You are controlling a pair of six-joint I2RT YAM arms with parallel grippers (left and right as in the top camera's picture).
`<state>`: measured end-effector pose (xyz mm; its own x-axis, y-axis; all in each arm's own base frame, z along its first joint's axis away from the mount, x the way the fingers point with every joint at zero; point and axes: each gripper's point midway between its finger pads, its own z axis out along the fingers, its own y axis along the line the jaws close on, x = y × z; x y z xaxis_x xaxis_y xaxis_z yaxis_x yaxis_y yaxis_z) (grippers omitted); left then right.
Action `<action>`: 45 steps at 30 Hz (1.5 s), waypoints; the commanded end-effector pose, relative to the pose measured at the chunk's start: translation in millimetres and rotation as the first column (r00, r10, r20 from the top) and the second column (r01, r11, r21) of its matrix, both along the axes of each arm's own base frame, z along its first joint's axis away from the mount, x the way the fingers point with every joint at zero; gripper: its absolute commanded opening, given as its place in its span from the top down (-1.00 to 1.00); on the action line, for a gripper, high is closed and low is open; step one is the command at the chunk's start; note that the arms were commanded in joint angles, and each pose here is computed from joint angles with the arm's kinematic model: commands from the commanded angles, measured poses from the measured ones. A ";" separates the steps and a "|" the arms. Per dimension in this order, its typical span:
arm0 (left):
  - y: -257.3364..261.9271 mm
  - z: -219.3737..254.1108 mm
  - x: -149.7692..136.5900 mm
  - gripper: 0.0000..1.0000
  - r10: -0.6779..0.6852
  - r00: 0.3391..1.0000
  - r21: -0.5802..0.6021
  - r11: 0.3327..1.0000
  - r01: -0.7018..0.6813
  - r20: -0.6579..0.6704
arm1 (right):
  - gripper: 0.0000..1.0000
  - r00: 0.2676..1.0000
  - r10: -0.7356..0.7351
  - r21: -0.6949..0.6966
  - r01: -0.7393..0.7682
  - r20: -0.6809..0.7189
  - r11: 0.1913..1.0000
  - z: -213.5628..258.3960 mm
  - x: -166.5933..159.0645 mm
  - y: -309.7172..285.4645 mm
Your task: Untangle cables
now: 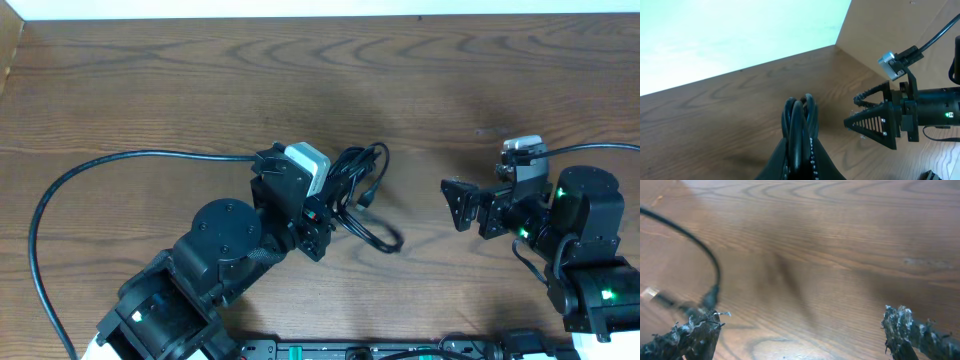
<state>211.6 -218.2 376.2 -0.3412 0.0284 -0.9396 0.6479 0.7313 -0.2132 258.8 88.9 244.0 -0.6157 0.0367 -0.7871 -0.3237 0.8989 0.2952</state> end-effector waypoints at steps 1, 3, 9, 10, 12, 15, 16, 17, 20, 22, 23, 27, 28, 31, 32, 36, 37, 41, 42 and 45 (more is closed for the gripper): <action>6.8 24.1 -2.6 0.85 0.017 0.999 -0.054 0.998 -0.015 0.035 | -0.98 0.998 0.062 0.047 -0.062 -0.004 0.997 2.8 -5.6 11.3; 6.5 23.9 -2.7 0.85 0.015 0.999 -0.054 0.998 -0.013 0.034 | -0.98 0.995 0.096 0.071 -0.096 -0.004 0.993 4.9 -8.9 17.5; 2.0 24.9 -7.0 0.84 -0.020 0.999 -0.062 0.998 0.022 0.032 | -0.98 0.985 0.173 0.116 -0.172 0.003 0.978 9.6 -16.4 30.0; 2.0 24.8 -7.1 0.85 -0.020 0.999 -0.061 0.998 0.022 0.032 | -0.99 0.980 0.197 0.127 -0.196 0.008 0.972 11.3 -18.7 33.5; 1.8 24.9 -7.0 0.85 -0.021 0.999 -0.062 0.998 0.023 0.032 | -0.99 0.968 0.250 0.164 -0.250 0.019 0.954 16.2 -24.6 42.3; 1.6 24.3 -6.7 0.85 -0.020 0.999 -0.060 0.998 0.022 0.031 | -0.99 0.928 0.369 0.247 -0.370 0.052 0.896 29.1 -40.0 60.5; 1.5 24.3 -6.7 0.85 -0.021 0.999 -0.060 0.998 0.022 0.030 | -0.99 0.915 0.399 0.267 -0.401 0.063 0.876 32.8 -44.4 64.8; 1.2 23.9 -6.4 0.85 -0.021 0.999 -0.059 0.998 0.022 0.029 | -0.98 0.899 0.432 0.287 -0.435 0.079 0.854 37.4 -49.0 69.2; -4.1 23.5 -7.9 0.85 -0.047 0.999 -0.063 0.997 0.049 0.025 | -0.99 0.871 0.478 0.334 -0.487 0.115 0.807 49.8 -55.6 76.7; -11.9 26.7 -10.1 0.85 -0.086 0.996 -0.079 0.993 0.089 0.030 | -0.99 0.877 0.467 0.370 -0.472 0.107 0.801 54.5 -54.4 77.8; -16.4 28.7 -10.9 0.85 -0.107 0.994 -0.089 0.990 0.110 0.034 | -0.98 0.881 0.461 0.382 -0.463 0.103 0.799 56.1 -53.7 77.9; -31.9 31.7 -6.6 0.85 -0.146 0.989 -0.118 0.982 0.149 0.036 | -0.82 0.884 0.457 0.404 -0.456 0.101 0.793 59.7 -53.1 78.7; -34.7 30.9 -4.0 0.85 -0.145 0.989 -0.120 0.982 0.148 0.033 | -0.70 0.878 0.467 0.409 -0.466 0.104 0.785 60.8 -54.8 79.7; -46.3 27.1 1.1 0.85 -0.168 0.985 -0.124 0.978 0.170 0.024 | -0.61 0.859 0.497 0.418 -0.500 0.124 0.758 65.5 -59.9 82.8; -51.1 27.0 1.0 0.85 -0.187 0.982 -0.128 0.974 0.189 0.024 | -0.58 0.855 0.503 0.419 -0.507 0.130 0.753 66.7 -60.7 83.4; -67.2 31.3 1.9 0.85 -0.242 0.970 -0.174 0.955 0.242 0.024 | -0.43 0.847 0.511 0.415 -0.522 0.148 0.745 69.9 -61.0 84.3; -69.6 31.8 2.7 0.85 -0.246 0.969 -0.184 0.952 0.246 0.020 | -0.43 0.847 0.510 0.414 -0.523 0.151 0.745 70.3 -60.8 84.3; -74.1 31.8 3.6 0.85 -0.256 0.967 -0.201 0.947 0.252 0.009 | -0.44 0.846 0.510 0.412 -0.524 0.155 0.745 70.8 -60.4 84.2; -74.4 32.0 3.3 0.85 -0.256 0.967 -0.206 0.946 0.252 0.005 | -0.43 0.846 0.510 0.411 -0.524 0.155 0.745 71.0 -60.4 84.2; -77.2 33.2 -0.3 0.85 -0.268 0.963 -0.208 0.942 0.265 0.010 | -0.42 0.849 0.505 0.407 -0.521 0.157 0.750 71.1 -58.8 83.8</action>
